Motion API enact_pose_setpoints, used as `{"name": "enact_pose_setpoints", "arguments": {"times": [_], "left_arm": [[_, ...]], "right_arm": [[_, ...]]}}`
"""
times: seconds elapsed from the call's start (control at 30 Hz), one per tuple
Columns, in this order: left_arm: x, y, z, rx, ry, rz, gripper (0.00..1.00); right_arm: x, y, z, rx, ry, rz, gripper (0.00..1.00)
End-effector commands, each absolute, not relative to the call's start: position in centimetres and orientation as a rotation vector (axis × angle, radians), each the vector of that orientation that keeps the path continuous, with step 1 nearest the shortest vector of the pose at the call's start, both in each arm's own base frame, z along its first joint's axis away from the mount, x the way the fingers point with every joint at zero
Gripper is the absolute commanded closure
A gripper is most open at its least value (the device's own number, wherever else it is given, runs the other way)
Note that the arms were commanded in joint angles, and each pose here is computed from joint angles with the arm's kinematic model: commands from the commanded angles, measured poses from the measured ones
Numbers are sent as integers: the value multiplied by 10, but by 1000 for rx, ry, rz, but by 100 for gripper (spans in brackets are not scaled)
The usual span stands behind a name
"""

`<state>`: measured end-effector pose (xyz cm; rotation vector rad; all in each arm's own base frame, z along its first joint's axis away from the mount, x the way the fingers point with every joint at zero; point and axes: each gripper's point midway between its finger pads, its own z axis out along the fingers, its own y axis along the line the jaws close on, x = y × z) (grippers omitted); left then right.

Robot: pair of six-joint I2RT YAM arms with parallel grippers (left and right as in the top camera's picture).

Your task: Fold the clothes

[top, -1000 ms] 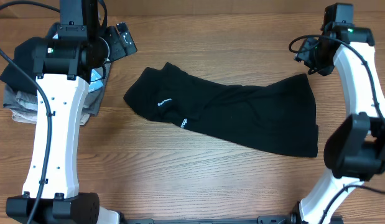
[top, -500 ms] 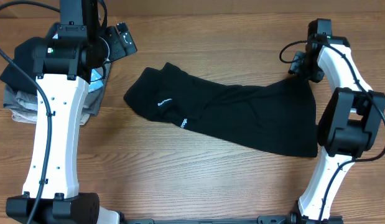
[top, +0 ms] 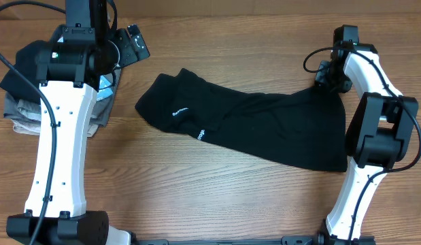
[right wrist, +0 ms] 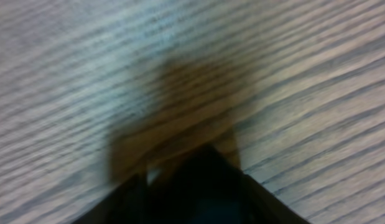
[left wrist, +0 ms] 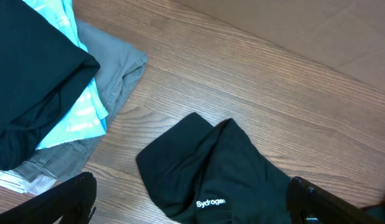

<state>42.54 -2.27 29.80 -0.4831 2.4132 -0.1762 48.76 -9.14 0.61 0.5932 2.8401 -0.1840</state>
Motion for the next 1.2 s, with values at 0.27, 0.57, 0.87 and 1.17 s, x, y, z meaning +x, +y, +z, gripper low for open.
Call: {"name": "enact_pose_setpoints", "arguments": {"times": [0.27,0.57,0.87,1.17], "left_arm": [[427,-20,296,-488,2414,-155,0],[427,-20,296,-488,2414,-155,0],[427,-20,296,-488,2414,-154,0],[427,-20,296,-488,2414,-155,0]], "right_arm": [[485,-95,1,597,2849,-196,96],[476,-92,60,597,2836,-186,96],[442,-72,100,638,2896,-58,96],[393,-59,104,711,3069,-31,96]]}}
